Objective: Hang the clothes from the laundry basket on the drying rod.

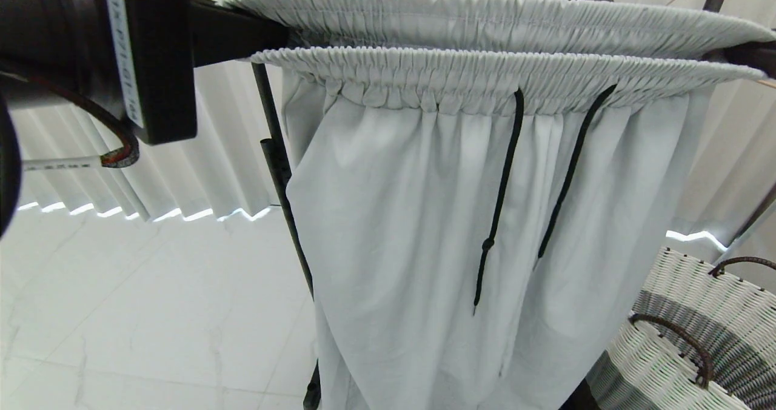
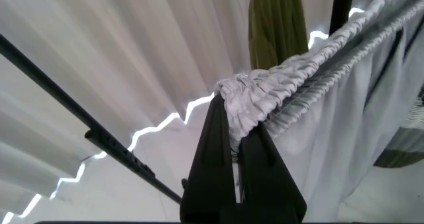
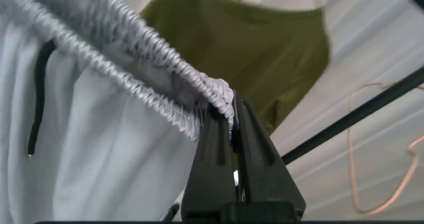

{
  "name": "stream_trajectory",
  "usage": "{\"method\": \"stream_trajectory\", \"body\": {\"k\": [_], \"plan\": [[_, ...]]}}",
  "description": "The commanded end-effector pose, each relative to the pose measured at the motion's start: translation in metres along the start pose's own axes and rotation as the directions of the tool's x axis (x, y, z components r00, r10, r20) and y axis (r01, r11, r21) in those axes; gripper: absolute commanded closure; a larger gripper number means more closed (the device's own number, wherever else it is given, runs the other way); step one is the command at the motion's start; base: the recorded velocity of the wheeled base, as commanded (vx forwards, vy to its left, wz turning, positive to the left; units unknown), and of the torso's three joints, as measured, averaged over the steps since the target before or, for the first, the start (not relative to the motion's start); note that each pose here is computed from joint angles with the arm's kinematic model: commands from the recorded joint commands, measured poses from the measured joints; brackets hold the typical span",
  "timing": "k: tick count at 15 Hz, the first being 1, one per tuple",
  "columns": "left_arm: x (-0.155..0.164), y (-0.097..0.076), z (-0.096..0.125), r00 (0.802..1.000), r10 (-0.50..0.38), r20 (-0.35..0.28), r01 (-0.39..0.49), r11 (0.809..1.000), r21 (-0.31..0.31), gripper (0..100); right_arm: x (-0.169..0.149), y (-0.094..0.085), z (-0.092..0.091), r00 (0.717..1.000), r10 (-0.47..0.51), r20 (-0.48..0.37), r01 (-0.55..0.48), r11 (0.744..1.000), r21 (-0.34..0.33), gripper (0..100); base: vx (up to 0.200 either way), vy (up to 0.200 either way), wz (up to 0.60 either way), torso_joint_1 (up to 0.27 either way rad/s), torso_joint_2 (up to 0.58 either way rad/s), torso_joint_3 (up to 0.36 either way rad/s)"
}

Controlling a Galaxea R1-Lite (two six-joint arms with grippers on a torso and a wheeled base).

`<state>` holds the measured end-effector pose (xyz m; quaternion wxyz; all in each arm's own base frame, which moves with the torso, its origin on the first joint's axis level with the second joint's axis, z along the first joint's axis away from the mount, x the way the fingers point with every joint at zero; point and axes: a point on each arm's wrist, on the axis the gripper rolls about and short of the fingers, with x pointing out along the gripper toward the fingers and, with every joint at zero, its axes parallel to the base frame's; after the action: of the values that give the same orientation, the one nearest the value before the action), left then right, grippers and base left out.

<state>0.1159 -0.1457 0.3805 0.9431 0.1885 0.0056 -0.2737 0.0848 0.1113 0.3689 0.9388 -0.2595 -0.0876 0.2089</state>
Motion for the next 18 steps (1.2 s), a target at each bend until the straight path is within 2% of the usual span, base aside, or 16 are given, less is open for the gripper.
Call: {"method": "stream_trajectory", "body": {"k": [1, 10, 11, 14, 16, 18], "plan": [[0.005, -0.003, -0.001, 1.000, -0.003, -0.013, 0.003, 1.000, 0.004, 100, -0.006, -0.001, -0.001, 1.000, 0.005, 0.013, -0.005, 1.000, 0.005, 100, 0.000, 0.000, 0.00, 0.000, 0.00, 0.000], [0.004, 0.000, 0.000, 1.000, 0.013, -0.008, -0.013, 1.000, 0.005, 100, -0.007, -0.001, 0.000, 1.000, 0.014, 0.020, -0.014, 1.000, 0.008, 100, 0.000, 0.000, 0.00, 0.000, 0.00, 0.000], [0.004, 0.000, 0.000, 1.000, 0.012, -0.006, -0.012, 1.000, 0.006, 100, -0.008, -0.001, 0.000, 1.000, 0.017, 0.020, -0.017, 1.000, 0.007, 0, 0.000, 0.000, 0.00, 0.000, 0.00, 0.000], [0.003, 0.001, 0.000, 1.000, 0.014, -0.007, -0.014, 1.000, 0.004, 100, -0.014, -0.003, -0.004, 0.999, 0.020, 0.030, -0.020, 1.000, 0.006, 0, 0.000, 0.000, 0.00, 0.000, 0.00, 0.000], [0.004, 0.001, -0.001, 1.000, 0.021, -0.011, -0.021, 1.000, 0.006, 100, -0.025, -0.004, -0.007, 0.992, 0.091, 0.085, -0.092, 0.996, 0.008, 0, 0.000, 0.000, 0.00, 0.000, 0.00, 0.000], [0.008, 0.007, -0.004, 0.994, 0.095, -0.045, -0.095, 0.995, 0.006, 100, -0.034, -0.006, -0.005, 0.983, 0.131, 0.131, -0.134, 0.991, 0.016, 0, 0.000, 0.000, 0.00, 0.000, 0.00, 0.000]]}}
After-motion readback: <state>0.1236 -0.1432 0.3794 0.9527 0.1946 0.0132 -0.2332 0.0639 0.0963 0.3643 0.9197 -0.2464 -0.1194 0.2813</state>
